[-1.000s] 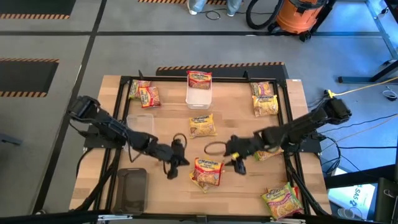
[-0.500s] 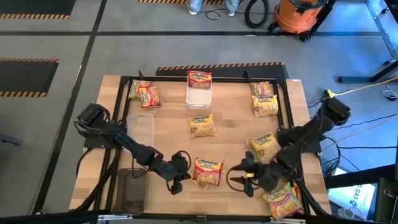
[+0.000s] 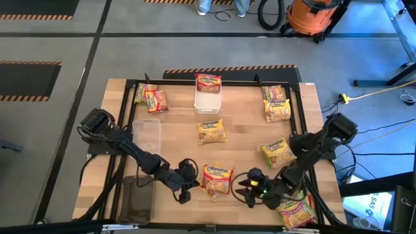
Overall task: Sort Maruchan noodles
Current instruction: Put the red noodle pack into the white bin
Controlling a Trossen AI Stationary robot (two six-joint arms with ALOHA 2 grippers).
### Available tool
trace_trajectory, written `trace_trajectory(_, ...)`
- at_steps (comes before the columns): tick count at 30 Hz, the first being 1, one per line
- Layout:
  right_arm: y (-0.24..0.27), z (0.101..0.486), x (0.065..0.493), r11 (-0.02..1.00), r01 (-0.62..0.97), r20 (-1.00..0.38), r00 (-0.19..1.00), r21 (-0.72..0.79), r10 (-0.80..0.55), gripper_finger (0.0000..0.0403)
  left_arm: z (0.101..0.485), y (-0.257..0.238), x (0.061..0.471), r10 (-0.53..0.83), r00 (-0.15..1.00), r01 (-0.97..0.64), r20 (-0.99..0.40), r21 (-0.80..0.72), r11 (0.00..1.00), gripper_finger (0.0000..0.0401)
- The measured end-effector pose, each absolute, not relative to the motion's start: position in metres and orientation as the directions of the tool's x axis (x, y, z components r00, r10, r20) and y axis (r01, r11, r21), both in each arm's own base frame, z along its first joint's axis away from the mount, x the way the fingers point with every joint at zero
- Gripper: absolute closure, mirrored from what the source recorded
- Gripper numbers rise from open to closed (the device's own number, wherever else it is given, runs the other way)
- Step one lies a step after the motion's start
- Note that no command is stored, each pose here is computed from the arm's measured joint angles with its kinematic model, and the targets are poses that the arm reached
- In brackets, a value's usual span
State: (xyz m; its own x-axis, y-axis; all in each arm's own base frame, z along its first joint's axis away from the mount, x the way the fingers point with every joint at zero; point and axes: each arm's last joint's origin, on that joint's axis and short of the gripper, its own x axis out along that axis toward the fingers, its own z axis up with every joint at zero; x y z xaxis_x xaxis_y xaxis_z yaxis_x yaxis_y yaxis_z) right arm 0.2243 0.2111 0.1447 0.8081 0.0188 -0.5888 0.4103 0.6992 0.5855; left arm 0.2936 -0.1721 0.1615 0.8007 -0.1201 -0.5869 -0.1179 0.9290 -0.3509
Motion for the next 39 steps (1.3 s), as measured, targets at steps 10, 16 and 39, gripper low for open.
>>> trace_trajectory(10, 0.197, 0.133, 0.246, 0.66, 0.448, -0.594, 0.805, 0.604, -0.003, 0.0095, 0.158, -0.168, 0.297, -0.04, 0.817, -0.131, -0.575, -0.254, 0.958, 0.0386)
trace_trajectory(16, 0.188, 0.128, 0.26, 0.661, 0.438, -0.58, 0.815, 0.61, -0.005, 0.0081, 0.141, -0.167, 0.305, -0.046, 0.814, -0.13, -0.58, -0.259, 0.957, 0.0386)
trace_trajectory(39, 0.172, 0.141, 0.283, 0.741, 0.339, -0.444, 0.894, 0.58, -0.061, 0.0152, 0.135, -0.161, 0.321, -0.102, 0.854, -0.043, -0.511, -0.265, 0.963, 0.0386)
